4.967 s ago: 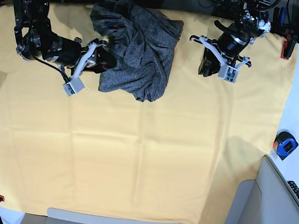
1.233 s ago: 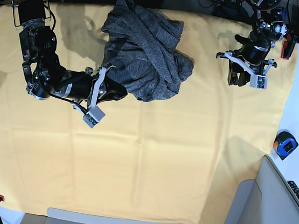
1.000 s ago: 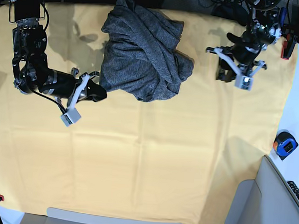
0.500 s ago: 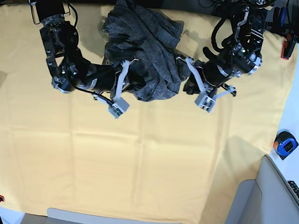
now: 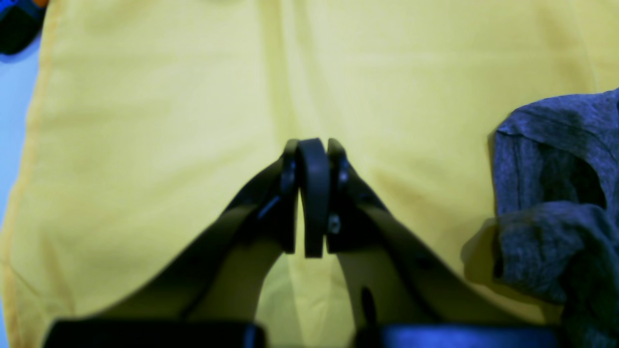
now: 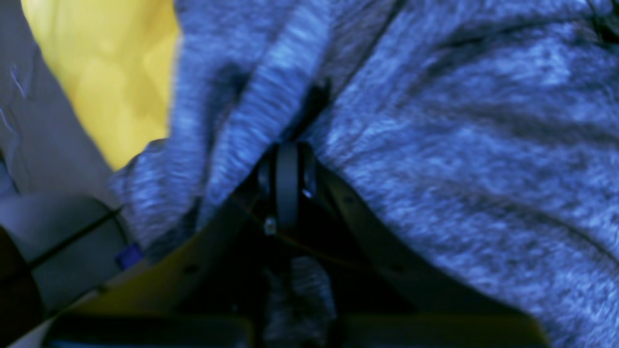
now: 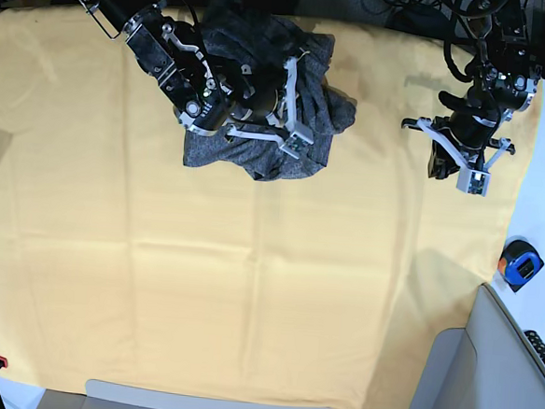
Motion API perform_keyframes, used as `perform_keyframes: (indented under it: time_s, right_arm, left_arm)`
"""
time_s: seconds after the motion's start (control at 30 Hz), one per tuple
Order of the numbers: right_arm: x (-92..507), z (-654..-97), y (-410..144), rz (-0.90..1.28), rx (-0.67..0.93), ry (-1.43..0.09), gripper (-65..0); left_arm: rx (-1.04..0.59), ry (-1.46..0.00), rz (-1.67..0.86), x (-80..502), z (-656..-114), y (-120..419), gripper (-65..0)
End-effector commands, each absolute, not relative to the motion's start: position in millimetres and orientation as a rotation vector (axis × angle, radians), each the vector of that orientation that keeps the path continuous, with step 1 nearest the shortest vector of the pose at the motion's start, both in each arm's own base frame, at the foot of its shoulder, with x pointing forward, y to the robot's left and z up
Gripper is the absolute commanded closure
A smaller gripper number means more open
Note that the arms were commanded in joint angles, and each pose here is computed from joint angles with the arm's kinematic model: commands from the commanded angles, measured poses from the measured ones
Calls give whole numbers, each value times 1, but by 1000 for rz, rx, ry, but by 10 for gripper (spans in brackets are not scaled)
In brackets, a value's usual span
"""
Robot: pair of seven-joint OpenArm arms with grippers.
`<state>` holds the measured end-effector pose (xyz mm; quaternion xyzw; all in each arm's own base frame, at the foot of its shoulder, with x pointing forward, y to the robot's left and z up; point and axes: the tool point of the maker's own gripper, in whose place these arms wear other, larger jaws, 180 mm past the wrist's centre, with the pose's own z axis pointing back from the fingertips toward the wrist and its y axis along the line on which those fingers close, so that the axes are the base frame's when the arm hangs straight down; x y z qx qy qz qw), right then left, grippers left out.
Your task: Fold the T-shirt properly
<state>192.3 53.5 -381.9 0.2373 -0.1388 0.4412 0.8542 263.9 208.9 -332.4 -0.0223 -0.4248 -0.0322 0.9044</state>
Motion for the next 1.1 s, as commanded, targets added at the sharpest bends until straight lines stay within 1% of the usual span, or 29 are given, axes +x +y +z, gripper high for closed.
perform_keyframes:
  time_s: [0.0, 0.2, 0.4, 0.53, 0.6, 0.63, 0.7, 0.77, 0.83, 0.87, 0.9, 1.03, 1.07]
  right_arm:
    - [193, -365, 66, 961, 538, -332, 0]
    - [173, -334, 79, 1070, 577, -403, 0]
    - [168, -325, 82, 1078, 635, -394, 0]
    - [168, -320, 75, 1107, 658, -352, 0]
    - [170, -313, 74, 1122, 691, -357, 0]
    - [179, -307, 74, 1114, 696, -387, 0]
    - [205, -295, 69, 1021, 695, -471, 0]
    - [243, -285, 49, 856, 662, -559, 0]
    - [269, -284, 20, 732, 613, -599, -5]
    - [277, -285, 9, 692, 607, -601, -19]
    - [282, -286, 2, 660, 619, -596, -52]
    - [294, -292, -28, 501, 728, -538, -253]
    - [294, -296, -33, 488, 749, -518, -294]
  left_arm:
    - [-41, -921, -73, 269, -322, 210, 0]
    - [-44, -919, -71, 268, -323, 210, 0]
    - [-43, -914, -71, 268, -324, 210, 0]
    - [-46, -898, -73, 264, -328, 209, 0]
    - [-48, -891, -75, 261, -330, 208, 0]
    - [-48, -889, -75, 261, -330, 208, 0]
    - [-48, -889, -75, 261, -330, 208, 0]
    - [-49, -871, -74, 255, -335, 208, 0]
    - [-48, -855, -73, 249, -339, 208, -1]
    - [-47, -851, -72, 247, -340, 209, -4]
    - [-46, -837, -73, 243, -343, 209, -14]
    - [-46, -786, -74, 223, -355, 210, -80]
    - [-46, -782, -74, 221, -357, 210, -90]
